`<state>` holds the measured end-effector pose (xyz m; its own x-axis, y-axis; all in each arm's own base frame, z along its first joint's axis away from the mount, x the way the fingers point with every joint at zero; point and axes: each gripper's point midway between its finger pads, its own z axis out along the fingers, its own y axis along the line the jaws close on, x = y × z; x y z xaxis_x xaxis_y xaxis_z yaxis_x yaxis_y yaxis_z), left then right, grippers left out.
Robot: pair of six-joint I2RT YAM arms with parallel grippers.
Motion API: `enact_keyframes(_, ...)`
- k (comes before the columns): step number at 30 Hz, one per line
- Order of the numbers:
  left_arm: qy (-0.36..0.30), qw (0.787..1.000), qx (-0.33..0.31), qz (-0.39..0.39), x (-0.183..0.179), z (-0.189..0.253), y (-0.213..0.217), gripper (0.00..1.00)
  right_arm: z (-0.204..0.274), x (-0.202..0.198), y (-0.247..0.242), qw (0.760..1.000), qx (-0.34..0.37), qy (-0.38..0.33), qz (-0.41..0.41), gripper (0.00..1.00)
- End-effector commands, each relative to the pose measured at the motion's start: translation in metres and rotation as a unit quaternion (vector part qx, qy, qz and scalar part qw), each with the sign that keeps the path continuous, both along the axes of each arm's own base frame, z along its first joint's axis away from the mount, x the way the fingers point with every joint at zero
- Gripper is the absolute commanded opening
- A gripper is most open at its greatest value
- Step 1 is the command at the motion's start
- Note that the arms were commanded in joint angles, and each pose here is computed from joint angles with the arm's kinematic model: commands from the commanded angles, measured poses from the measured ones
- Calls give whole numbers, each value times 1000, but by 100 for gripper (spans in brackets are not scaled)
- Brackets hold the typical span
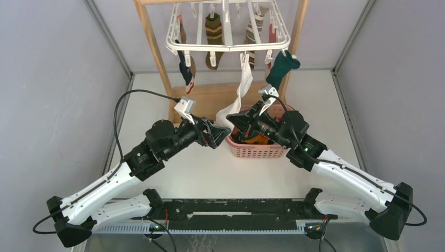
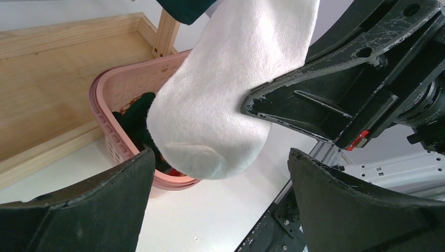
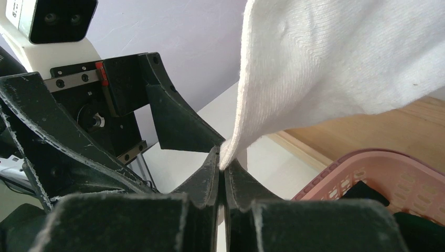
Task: Remove the socks clipped to the hanger
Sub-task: Remove the sock from the hanger.
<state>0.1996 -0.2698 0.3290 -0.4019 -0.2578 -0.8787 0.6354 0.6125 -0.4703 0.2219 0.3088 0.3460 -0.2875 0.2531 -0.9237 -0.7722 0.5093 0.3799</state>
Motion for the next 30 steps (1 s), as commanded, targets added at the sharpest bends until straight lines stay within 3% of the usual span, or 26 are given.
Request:
enact_keyframes(1, -28, 999, -14, -17, -5, 10, -4, 100, 16, -5, -3, 1000, 13, -23, -2, 8)
enact_keyframes(6, -29, 999, -13, -22, -6, 10, -7, 95, 18, -5, -5, 1000, 14, -26, -7, 9)
enact_keyframes(14, -26, 999, -10, -33, -6, 8, -14, 69, 18, 1, -9, 999, 12, -29, -24, 12)
enact_keyframes(20, -25, 999, -5, -34, -3, 7, -17, 42, 18, 4, -12, 999, 12, -28, -31, 22)
enact_keyframes(24, -23, 999, -1, -32, 0, 6, -21, 35, 18, 5, -15, 999, 10, -29, -34, 25)
enact_keyframes(30, -23, 999, 0, -33, 2, 6, -23, 36, 14, 7, -16, 999, 1, -30, -32, 12)
